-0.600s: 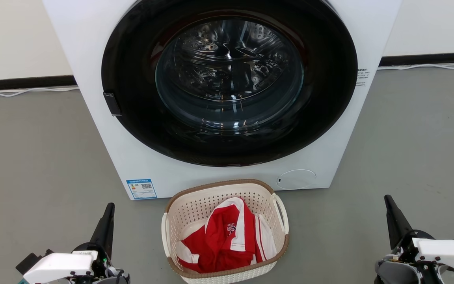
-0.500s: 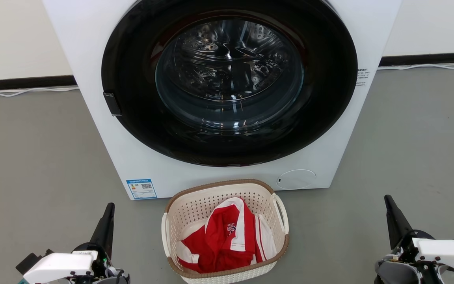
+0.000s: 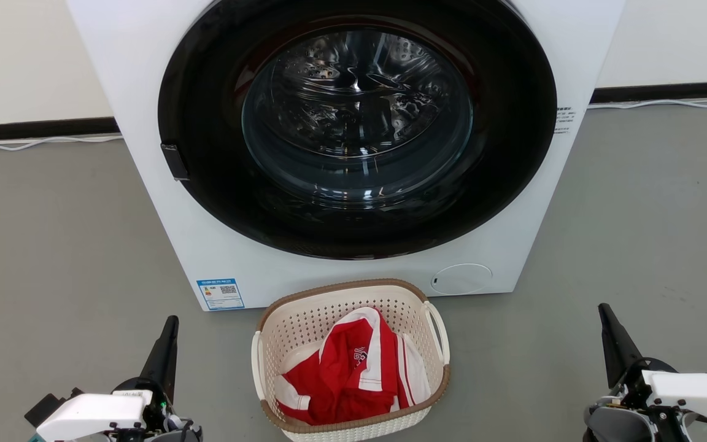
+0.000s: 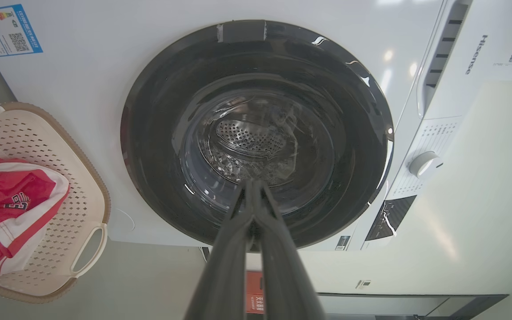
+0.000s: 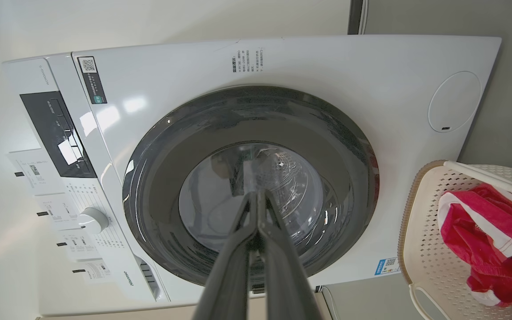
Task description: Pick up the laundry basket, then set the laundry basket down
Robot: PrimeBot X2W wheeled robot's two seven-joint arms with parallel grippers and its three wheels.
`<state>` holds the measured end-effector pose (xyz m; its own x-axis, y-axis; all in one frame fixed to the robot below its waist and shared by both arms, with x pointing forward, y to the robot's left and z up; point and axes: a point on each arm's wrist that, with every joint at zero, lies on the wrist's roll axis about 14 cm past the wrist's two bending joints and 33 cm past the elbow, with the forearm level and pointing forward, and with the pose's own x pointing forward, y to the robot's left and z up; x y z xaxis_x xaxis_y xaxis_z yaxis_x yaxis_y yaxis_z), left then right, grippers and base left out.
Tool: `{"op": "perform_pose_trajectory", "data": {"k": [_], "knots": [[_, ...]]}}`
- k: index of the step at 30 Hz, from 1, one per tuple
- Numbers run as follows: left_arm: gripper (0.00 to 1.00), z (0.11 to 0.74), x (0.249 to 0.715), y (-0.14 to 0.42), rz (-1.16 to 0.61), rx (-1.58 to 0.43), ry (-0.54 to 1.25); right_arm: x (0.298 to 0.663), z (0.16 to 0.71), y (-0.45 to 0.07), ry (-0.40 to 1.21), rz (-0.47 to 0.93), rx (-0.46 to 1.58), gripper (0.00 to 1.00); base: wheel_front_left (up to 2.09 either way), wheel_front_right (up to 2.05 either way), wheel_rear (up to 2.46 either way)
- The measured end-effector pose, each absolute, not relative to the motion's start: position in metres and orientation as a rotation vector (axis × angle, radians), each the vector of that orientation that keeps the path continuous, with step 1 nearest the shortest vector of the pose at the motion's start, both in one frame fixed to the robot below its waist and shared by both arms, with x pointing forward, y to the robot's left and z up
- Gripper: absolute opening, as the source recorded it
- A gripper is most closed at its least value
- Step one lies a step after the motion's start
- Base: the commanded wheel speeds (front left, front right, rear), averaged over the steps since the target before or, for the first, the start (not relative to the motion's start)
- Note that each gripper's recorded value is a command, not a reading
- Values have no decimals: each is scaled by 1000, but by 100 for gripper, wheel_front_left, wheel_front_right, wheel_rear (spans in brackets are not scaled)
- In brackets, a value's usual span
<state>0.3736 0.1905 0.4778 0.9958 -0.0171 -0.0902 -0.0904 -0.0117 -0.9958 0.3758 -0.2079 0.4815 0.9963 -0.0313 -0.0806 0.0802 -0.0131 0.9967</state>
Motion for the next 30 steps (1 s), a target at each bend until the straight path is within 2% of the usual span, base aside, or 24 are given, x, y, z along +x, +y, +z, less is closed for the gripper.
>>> {"op": "perform_pose_trajectory", "data": {"k": [10,11,18,30], "knots": [[0,478,374,190,58,-1582,84,376,481,-208,38,-88,1582,0,0,0,0],[100,478,374,190,58,-1582,84,376,481,-208,38,-88,1582,100,0,0,0],[100,436,349,188,170,-1596,180,351,439,-203,141,-192,1596,100,0,0,0],[100,445,352,188,153,-1525,156,353,442,-203,128,-192,1537,100,0,0,0]]}}
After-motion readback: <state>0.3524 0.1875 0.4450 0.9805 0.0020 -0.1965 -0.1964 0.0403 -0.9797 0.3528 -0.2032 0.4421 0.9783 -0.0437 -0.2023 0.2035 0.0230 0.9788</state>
